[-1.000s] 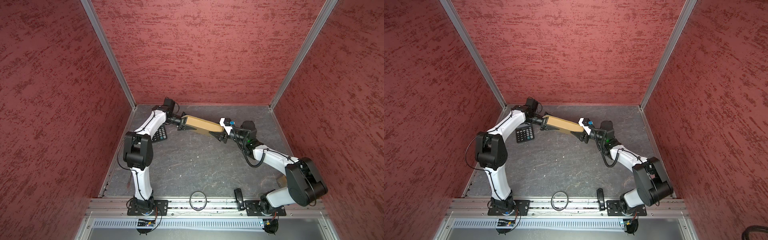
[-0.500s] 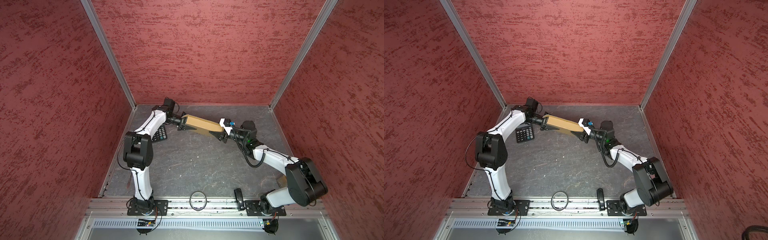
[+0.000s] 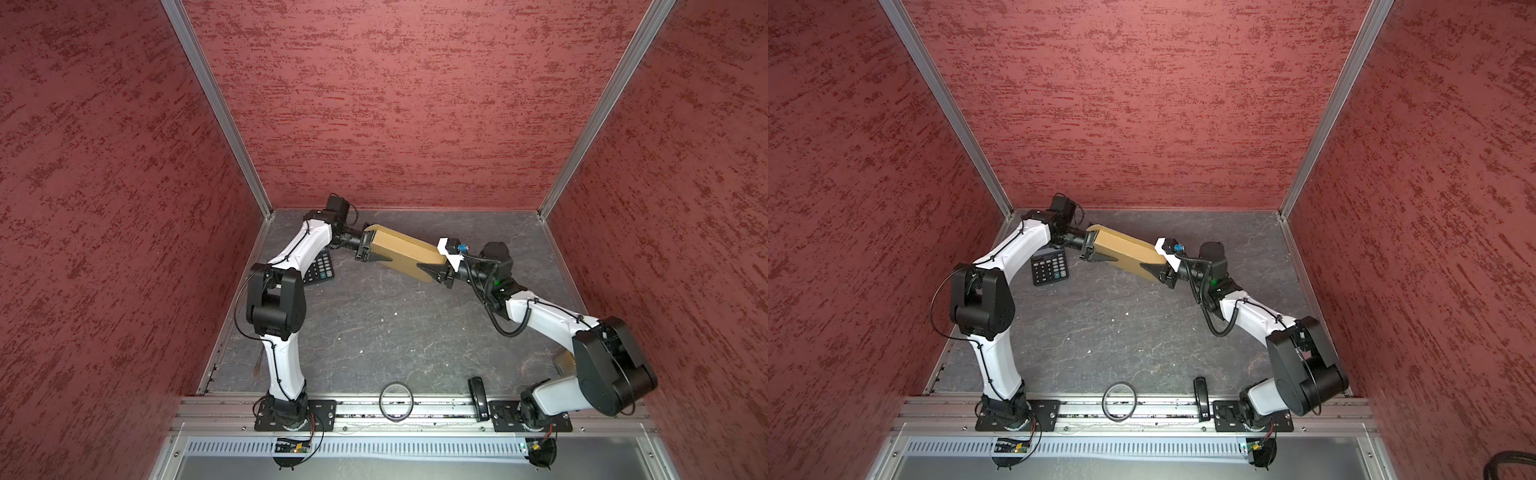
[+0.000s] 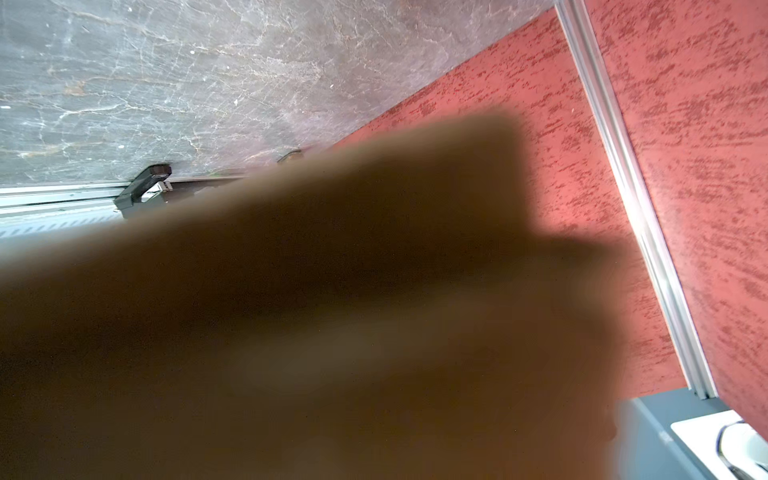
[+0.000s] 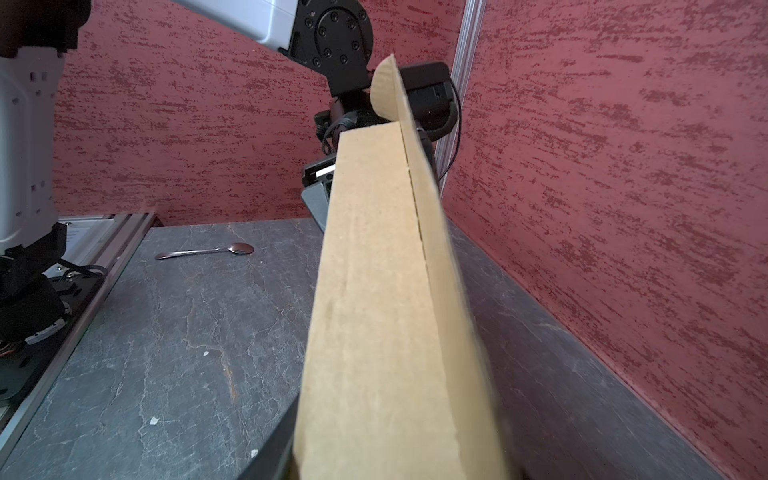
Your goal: Fold the paper box
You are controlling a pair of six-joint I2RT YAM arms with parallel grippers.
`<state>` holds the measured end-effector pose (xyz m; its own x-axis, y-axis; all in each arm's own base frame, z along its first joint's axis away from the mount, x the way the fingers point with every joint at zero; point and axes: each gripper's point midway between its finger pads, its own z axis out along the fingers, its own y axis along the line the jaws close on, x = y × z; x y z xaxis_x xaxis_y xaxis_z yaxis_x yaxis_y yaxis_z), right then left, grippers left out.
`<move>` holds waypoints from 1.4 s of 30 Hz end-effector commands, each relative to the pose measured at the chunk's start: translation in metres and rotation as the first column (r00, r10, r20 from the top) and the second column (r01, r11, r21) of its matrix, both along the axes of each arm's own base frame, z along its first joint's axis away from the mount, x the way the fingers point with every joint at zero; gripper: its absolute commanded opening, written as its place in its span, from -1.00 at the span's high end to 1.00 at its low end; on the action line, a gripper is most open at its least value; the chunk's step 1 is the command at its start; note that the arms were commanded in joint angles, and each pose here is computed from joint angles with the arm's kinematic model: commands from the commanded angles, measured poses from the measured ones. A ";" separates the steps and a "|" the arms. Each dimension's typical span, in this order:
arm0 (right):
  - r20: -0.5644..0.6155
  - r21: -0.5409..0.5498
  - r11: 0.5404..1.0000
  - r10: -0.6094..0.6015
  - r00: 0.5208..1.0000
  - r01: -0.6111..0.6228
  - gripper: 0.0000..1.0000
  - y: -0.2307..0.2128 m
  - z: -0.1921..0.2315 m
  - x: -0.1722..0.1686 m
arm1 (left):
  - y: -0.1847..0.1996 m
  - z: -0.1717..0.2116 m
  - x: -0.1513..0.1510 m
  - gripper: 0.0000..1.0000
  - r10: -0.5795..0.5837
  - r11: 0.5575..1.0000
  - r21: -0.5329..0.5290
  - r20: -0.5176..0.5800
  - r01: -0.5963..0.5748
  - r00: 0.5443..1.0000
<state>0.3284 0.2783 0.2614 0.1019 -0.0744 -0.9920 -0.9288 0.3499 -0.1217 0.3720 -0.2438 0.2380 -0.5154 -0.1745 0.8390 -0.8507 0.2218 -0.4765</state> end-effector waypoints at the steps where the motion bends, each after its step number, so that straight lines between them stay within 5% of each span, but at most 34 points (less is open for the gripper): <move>1: -0.022 0.020 1.000 0.001 1.000 0.000 0.40 0.001 0.008 -0.006 | 0.004 -0.001 0.005 -0.24 -0.016 1.000 -0.018 0.064 0.017 0.998; 22: -0.008 0.004 0.998 -0.059 0.998 0.059 0.53 -0.004 0.012 0.001 | 0.035 -0.018 0.013 -0.33 0.019 1.000 0.011 0.081 -0.020 0.997; 27: -0.006 -0.006 0.997 -0.079 0.997 0.079 0.53 -0.007 0.012 0.002 | 0.061 -0.031 0.020 -0.34 0.035 0.997 0.069 0.092 -0.041 0.995; 33: -0.020 -0.043 0.994 -0.102 0.995 0.101 0.54 -0.012 0.008 0.000 | 0.122 -0.051 0.041 -0.26 0.022 0.958 0.277 0.177 -0.071 0.984; 37: -0.063 -0.054 0.993 -0.108 0.992 0.105 0.53 -0.015 0.004 -0.005 | 0.162 -0.025 0.069 -0.19 0.002 0.896 0.408 0.390 -0.174 0.921; 42: -0.157 -0.067 0.994 -0.096 0.983 0.086 0.52 -0.017 -0.011 -0.015 | 0.180 0.023 0.087 -0.03 -0.072 0.824 0.446 0.695 -0.349 0.716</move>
<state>0.3204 0.2645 0.2613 0.0032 -0.1297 -0.9915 -0.9014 0.4288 -0.0590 0.4533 -0.0698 0.2269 -0.7600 -0.5667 0.3183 -0.5895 0.3948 -0.7047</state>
